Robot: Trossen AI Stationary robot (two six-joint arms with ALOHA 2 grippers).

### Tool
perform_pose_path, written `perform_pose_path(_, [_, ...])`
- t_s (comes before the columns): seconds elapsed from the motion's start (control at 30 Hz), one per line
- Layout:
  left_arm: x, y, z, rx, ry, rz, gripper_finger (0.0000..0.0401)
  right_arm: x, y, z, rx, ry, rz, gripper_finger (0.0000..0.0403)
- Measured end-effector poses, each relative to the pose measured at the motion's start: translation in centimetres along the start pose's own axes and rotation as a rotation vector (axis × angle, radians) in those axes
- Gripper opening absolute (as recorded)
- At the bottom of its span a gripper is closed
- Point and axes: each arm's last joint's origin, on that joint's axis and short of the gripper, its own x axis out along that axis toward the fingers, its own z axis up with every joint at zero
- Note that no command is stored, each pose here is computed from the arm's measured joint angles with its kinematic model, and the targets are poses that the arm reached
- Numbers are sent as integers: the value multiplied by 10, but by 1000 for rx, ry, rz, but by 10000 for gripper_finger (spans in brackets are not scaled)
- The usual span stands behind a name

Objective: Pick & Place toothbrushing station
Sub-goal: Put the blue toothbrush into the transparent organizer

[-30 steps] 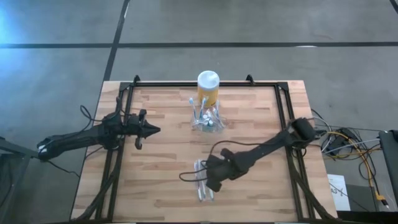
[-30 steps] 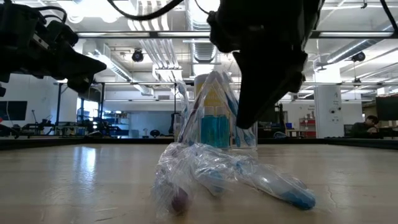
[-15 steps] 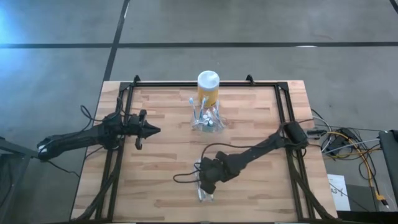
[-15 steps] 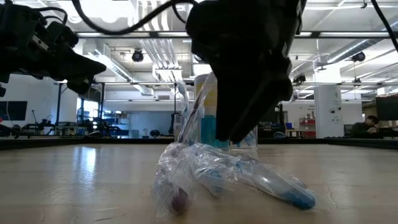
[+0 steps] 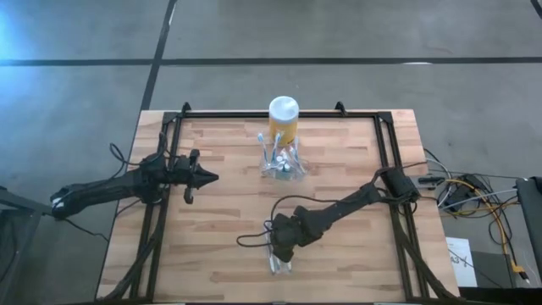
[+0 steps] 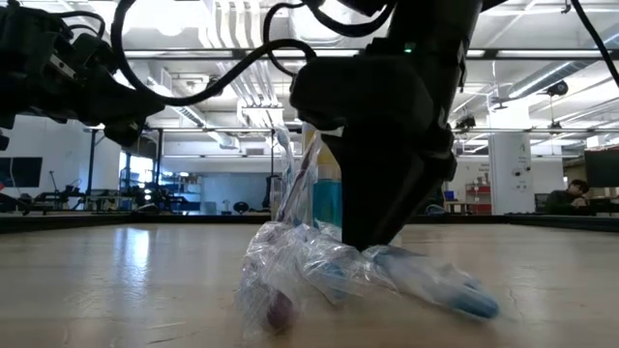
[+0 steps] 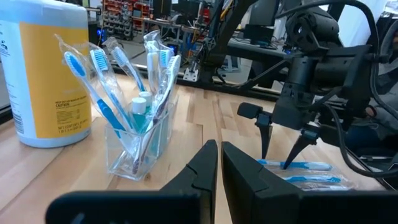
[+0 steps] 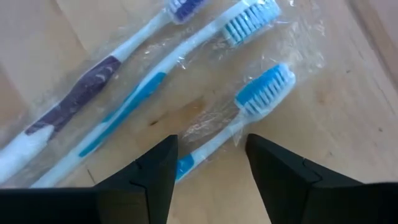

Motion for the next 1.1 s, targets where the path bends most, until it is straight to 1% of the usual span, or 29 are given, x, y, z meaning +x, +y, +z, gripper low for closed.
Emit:
perform_pose_path(0.13, [0, 0, 0, -1, 0, 0, 25, 5, -3, -3, -60, 23, -11, 184])
perform_pose_path(0.23, [0, 0, 0, -1, 0, 0, 25, 7, -5, -4, -99, 38, -13, 163])
perform_pose_path(0.33, [0, 0, 0, -1, -1, 0, 25, 8, -7, -5, -128, 49, -24, 126])
perform_pose_path(0.5, [0, 0, 0, -1, 0, 0, 25, 8, -8, -7, -167, 61, -37, 46])
perform_pose_path(0.57, [0, 0, 0, -1, -1, 0, 25, 7, -9, -6, -185, 59, -39, 20])
perform_pose_path(0.7, [0, 0, 0, -1, -1, 0, 25, 1, -9, -5, -191, 43, -42, 15])
perform_pose_path(0.83, [0, 0, 0, 7, -1, 0, 25, -13, -15, -9, -208, 39, -101, 13])
perform_pose_path(0.9, [0, 0, 0, 22, -2, 0, 25, -24, -16, -9, -221, 6, -130, 13])
perform_pose_path(1.0, [0, 0, 3, 39, -34, -3, 25, -55, -13, -5, -264, -117, -105, 13])
perform_pose_path(1.1, [-1, -2, 14, 47, -142, -12, 25, -89, -5, 4, -312, -306, -25, 12])
